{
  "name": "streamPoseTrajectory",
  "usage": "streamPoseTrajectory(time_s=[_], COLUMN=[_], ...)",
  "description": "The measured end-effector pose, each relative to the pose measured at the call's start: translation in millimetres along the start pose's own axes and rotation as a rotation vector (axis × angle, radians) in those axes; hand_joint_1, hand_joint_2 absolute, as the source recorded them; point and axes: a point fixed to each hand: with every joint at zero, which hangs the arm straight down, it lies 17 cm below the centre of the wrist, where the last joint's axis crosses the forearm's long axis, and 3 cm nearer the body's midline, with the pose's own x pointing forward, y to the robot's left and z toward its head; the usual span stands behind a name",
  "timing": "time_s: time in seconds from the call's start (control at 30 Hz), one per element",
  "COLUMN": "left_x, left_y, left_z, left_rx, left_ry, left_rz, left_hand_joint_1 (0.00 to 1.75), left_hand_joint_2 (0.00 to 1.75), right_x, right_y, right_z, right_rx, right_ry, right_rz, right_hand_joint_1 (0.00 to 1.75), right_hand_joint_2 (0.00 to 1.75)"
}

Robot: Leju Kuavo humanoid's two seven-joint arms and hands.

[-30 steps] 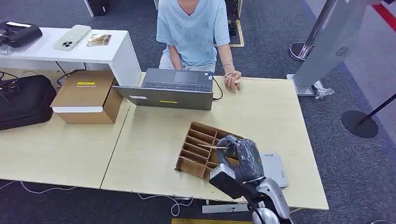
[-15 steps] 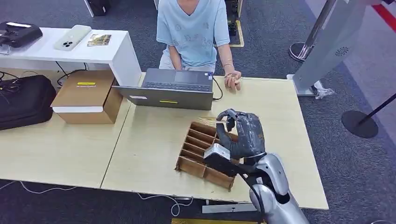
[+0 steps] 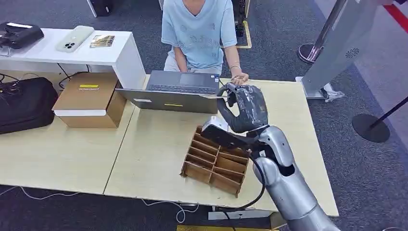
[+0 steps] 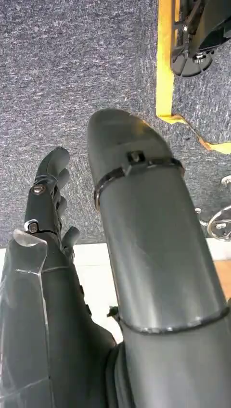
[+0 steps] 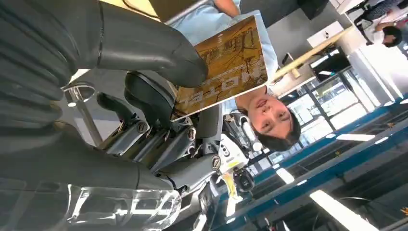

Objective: Pass the card to the sensor for recognition and then transmit it.

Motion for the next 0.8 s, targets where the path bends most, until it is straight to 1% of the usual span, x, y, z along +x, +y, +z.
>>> streamPoseTrajectory(time_s=[0.27, 0.63, 0.8], left_x=[0.3, 0.7, 1.1], left_y=[0.1, 2.4, 2.8], left_z=[0.0, -0.4, -0.5], left_rx=[-0.001, 0.003, 0.003], left_ry=[0.0, 0.002, 0.003], left_rz=[0.0, 0.0, 0.0], left_hand_joint_1=[0.0, 0.0, 0.0], left_hand_joint_2=[0.0, 0.0, 0.0], right_x=[-14.6, -48.7, -55.6], right_y=[-2.4, -9.3, -8.9], right_z=[-38.7, -90.7, -110.5], right_rx=[0.036, 0.114, 0.148], right_ry=[0.024, 0.099, 0.124], right_rz=[0.018, 0.068, 0.075], right_hand_joint_1=[1.75, 1.75, 1.75], right_hand_joint_2=[1.75, 1.75, 1.75])
